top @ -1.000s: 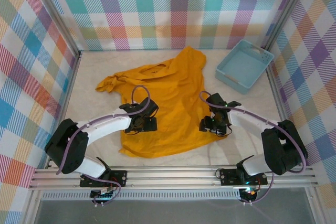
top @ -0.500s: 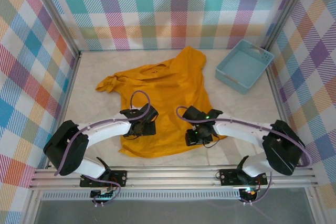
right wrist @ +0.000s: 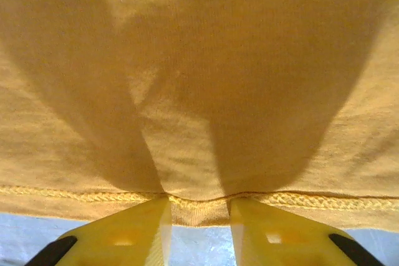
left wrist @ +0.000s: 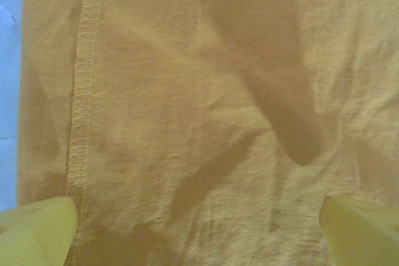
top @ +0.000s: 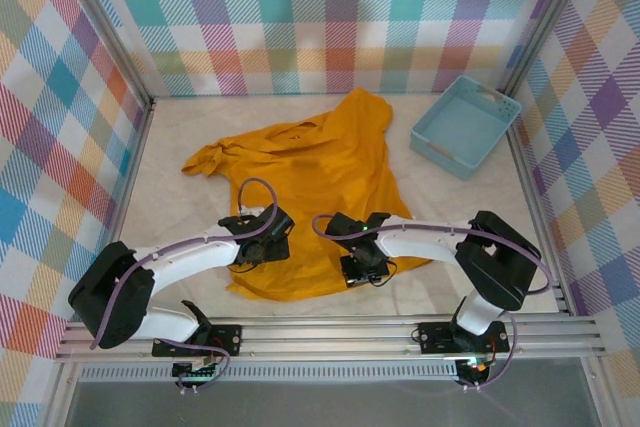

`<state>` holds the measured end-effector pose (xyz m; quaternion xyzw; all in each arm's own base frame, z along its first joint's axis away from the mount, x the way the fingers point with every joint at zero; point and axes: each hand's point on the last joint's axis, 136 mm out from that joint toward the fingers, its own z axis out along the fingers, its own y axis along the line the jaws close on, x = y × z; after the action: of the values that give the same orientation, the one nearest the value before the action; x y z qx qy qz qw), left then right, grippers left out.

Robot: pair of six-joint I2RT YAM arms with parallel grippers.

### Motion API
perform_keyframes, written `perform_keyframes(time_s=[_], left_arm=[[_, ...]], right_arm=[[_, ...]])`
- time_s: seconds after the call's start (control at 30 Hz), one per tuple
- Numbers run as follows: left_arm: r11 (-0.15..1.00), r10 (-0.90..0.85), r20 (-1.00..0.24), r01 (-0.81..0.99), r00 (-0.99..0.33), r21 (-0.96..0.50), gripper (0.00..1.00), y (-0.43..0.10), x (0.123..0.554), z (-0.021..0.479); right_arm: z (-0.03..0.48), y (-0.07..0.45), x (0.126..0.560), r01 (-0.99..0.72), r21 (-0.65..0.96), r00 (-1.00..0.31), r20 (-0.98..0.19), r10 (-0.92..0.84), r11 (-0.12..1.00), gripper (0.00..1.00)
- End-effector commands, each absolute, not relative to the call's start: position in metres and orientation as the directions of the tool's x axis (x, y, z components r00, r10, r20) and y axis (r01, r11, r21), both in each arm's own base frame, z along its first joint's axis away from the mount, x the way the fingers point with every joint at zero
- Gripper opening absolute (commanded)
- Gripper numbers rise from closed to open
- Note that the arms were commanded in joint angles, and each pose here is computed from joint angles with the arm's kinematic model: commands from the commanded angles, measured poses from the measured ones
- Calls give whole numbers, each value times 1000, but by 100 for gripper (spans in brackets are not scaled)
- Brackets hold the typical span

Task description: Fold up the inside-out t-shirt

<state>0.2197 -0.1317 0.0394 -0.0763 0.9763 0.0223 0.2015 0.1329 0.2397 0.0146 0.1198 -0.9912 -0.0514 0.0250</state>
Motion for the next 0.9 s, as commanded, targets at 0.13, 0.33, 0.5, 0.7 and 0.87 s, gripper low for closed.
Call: perform_keyframes(time_s=[0.13,0.33,0.5,0.7,0.87], left_arm=[[986,-147,-434,-165,-889,3,100,-128,220,46],[991,-128,-448,-134,-885,-18,100,-133,222,55],[994,-108,-455,-111,-884,-19,100,-135,224,61],[994,-106,-456,-104,-884,-29,100,-137,224,62],[994,-103,-453,-102,-886,-26,100,-135,222,61]], right_arm=[[14,232,134,-224,45,-974,29,-226,973,16],[33,229,137,-231,52,-973,-10,-230,972,12],[40,231,138,-239,76,-971,-34,-237,968,19],[28,235,135,-231,88,-973,-7,-232,969,11],[25,230,133,-223,68,-975,2,-224,972,21]])
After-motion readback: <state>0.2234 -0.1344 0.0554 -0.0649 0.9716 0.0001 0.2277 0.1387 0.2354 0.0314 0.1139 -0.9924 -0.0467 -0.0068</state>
